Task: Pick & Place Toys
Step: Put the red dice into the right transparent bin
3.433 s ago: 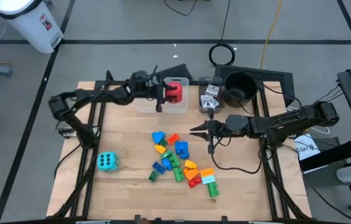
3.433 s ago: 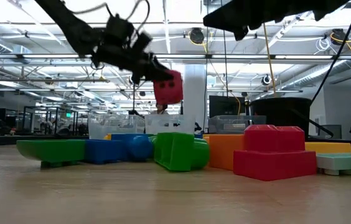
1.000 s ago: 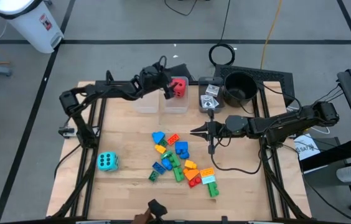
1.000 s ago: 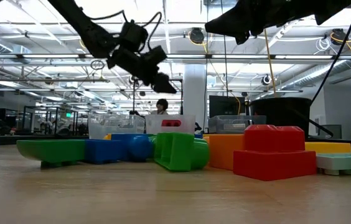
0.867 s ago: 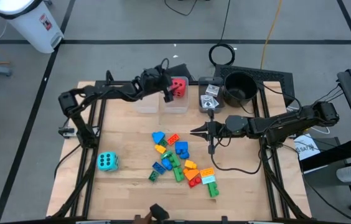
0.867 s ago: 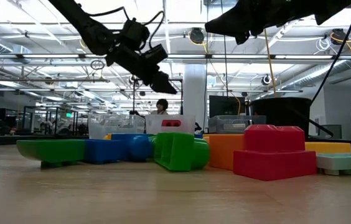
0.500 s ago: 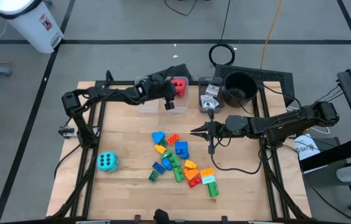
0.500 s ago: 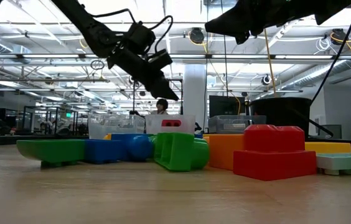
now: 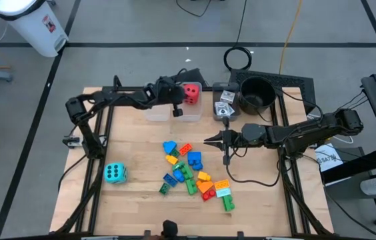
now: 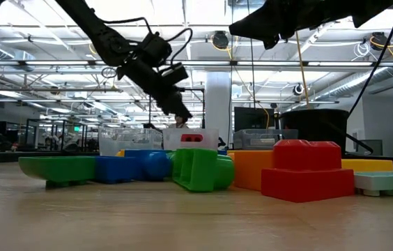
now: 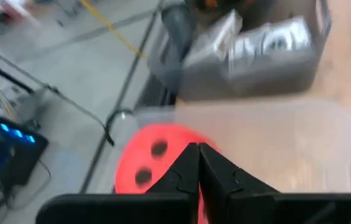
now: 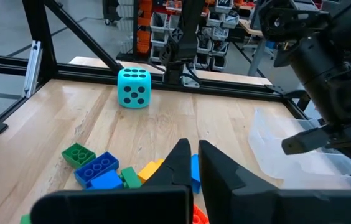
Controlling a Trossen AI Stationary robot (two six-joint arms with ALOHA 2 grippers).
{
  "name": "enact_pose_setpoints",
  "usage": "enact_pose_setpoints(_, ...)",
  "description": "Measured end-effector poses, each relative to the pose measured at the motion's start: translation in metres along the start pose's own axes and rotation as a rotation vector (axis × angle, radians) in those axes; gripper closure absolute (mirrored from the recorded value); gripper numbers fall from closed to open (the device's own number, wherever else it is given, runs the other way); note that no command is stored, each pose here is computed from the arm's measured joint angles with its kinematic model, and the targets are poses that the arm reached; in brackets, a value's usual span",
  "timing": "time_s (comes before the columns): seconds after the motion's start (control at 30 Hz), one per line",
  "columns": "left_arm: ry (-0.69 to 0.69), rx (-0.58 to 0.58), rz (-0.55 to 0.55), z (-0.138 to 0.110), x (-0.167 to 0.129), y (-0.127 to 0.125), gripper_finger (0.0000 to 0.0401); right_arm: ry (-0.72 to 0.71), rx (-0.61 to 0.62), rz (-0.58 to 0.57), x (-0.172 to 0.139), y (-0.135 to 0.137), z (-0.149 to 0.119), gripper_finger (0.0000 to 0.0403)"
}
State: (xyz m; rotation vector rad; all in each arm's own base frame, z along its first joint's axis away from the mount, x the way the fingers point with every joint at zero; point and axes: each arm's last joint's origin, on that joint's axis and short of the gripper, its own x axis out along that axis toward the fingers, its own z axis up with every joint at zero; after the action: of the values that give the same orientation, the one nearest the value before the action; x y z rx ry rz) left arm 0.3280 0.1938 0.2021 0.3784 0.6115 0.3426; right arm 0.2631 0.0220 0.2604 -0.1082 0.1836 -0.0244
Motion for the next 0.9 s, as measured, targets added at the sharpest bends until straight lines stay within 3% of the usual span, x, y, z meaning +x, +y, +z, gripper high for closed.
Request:
enact_pose_setpoints(0.33,0.008,-0.046,-0.139,-0.016,0.005,0.003,0.0397,-0.002,-0.002,0.0,0.0,0.0,0.0,0.0401)
enact_pose_setpoints(0.53,0.029,-0.046,-0.138,-0.028,0.025,-0.005,0.0397,-0.007,-0.002,-0.001,0.0,0.0,0.001,0.0401)
enact_pose_setpoints(0.67,-0.005,-0.048,-0.131,-0.017,0.027,0.0,0.0398,-0.007,-0.002,-0.001,0.0,0.0,0.001,0.0402)
enact_pose_setpoints(0.9,0.081,-0.105,-0.101,-0.011,0.034,0.011,0.0398,-0.007,-0.002,-0.001,0.0,0.0,0.001,0.0401)
